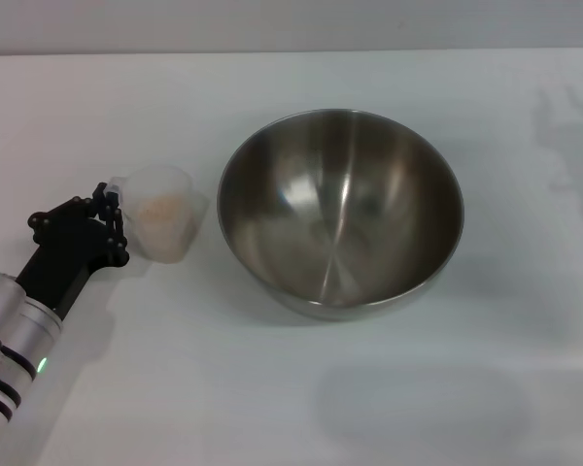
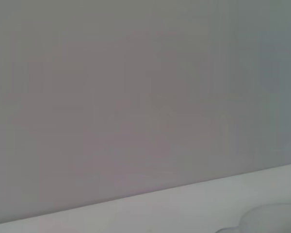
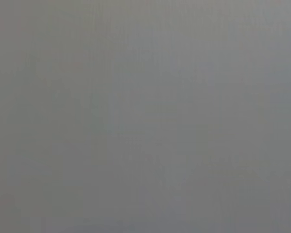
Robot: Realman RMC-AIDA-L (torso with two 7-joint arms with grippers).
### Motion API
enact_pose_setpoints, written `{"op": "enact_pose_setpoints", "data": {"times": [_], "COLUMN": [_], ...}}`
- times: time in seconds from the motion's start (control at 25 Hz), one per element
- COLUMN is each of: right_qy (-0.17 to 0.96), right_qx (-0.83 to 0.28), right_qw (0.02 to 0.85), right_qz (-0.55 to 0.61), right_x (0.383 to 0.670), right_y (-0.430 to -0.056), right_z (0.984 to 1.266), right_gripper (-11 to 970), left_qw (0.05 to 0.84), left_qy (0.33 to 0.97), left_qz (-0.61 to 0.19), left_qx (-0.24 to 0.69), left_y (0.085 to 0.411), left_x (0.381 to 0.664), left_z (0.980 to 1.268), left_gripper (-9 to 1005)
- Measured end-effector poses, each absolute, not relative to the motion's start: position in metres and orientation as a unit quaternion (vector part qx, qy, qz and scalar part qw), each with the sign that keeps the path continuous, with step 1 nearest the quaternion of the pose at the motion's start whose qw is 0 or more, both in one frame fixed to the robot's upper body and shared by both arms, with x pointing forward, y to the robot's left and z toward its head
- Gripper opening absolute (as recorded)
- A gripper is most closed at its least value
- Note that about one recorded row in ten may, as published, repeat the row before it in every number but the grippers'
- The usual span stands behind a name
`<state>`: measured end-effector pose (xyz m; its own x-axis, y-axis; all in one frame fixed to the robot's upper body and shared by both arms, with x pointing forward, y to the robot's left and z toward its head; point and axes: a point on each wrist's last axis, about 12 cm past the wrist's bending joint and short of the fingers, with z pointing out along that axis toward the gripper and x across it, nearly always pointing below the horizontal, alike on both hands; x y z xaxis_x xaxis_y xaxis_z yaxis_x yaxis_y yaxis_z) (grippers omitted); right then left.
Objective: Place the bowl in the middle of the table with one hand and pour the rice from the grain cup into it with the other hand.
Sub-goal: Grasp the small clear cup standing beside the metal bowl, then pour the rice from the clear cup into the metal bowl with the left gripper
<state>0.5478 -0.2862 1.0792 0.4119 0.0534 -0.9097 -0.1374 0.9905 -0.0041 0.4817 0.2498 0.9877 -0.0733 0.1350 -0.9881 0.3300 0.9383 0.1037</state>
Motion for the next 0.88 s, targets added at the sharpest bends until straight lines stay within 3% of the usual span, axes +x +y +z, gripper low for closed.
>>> {"op": "enact_pose_setpoints", "data": {"times": [0.08, 0.24, 0.6, 0.88], "right_qy": [0.539, 0.539, 0.539, 0.538], "right_qx": [-0.038, -0.039, -0.041, -0.043], "right_qw": [0.839, 0.839, 0.839, 0.840], "right_qz": [0.056, 0.056, 0.059, 0.058], "right_x": [0.547, 0.546, 0.546, 0.547], "right_y": [-0.287, -0.287, -0.285, -0.285], "right_z": [1.079, 1.078, 1.078, 1.079], "right_gripper": [346, 346, 346, 347], "left_qw": [0.662, 0.670, 0.704, 0.781], "left_qy": [0.728, 0.720, 0.683, 0.569], "left_qz": [-0.074, -0.076, -0.034, 0.048], "left_qx": [0.162, 0.165, 0.191, 0.254], "left_y": [0.249, 0.244, 0.232, 0.221], "left_x": [0.482, 0.482, 0.491, 0.502], "left_z": [0.988, 0.991, 1.004, 1.037], "left_gripper": [108, 58, 28, 38]}}
